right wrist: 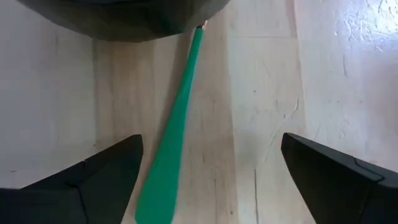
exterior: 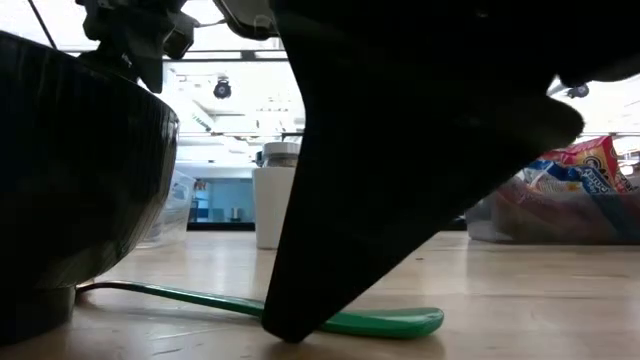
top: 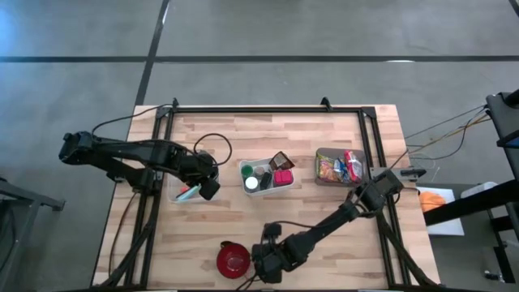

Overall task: Pick & Place Food Item
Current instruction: Put the green spoon into the transparent bin

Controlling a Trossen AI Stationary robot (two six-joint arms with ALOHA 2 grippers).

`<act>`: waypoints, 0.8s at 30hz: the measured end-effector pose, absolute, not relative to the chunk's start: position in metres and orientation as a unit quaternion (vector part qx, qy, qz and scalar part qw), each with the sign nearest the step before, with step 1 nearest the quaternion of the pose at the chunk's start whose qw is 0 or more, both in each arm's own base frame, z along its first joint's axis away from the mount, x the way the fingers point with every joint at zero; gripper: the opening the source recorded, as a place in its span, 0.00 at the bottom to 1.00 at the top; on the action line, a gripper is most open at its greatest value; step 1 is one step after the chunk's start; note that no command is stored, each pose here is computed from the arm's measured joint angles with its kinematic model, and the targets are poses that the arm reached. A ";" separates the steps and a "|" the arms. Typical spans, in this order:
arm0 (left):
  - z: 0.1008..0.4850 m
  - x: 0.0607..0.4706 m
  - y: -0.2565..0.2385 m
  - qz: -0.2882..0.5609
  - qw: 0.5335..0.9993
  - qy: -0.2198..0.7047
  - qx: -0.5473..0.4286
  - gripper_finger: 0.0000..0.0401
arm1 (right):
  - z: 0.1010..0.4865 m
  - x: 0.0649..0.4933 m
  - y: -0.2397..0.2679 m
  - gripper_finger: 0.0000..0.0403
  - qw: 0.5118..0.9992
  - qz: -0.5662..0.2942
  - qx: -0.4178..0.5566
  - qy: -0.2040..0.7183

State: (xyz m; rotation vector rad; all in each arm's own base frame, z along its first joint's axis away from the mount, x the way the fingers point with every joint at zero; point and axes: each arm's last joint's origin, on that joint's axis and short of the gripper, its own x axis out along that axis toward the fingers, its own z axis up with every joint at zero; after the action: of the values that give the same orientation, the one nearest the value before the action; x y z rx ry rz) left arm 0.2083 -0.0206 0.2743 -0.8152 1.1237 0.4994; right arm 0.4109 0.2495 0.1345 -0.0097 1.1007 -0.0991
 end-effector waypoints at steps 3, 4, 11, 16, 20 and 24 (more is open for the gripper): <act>0.274 0.208 -0.021 0.228 0.740 0.512 -0.372 0.62 | 0.132 0.411 0.250 0.85 0.850 -0.048 -0.006 0.525; 0.274 0.208 -0.021 0.228 0.740 0.512 -0.372 0.62 | 0.131 0.411 0.250 0.82 0.849 -0.050 -0.005 0.527; 0.274 0.208 -0.021 0.227 0.740 0.512 -0.372 0.62 | 0.130 0.411 0.247 0.55 0.845 -0.059 -0.010 0.532; 0.274 0.208 -0.022 0.224 0.740 0.514 -0.372 0.62 | 0.128 0.412 0.244 0.40 0.841 -0.057 -0.006 0.537; 0.274 0.208 -0.024 0.219 0.739 0.516 -0.372 0.62 | 0.125 0.412 0.239 0.30 0.834 -0.052 0.005 0.550; 0.274 0.208 -0.026 0.216 0.740 0.518 -0.370 0.62 | 0.118 0.413 0.228 0.19 0.816 -0.056 0.052 0.573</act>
State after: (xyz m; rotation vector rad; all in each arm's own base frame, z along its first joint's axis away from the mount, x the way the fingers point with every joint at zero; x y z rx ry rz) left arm 0.2078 -0.0257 0.2743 -0.8119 1.1368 0.4733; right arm 0.4133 0.2277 0.1176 0.1116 1.2216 -0.1191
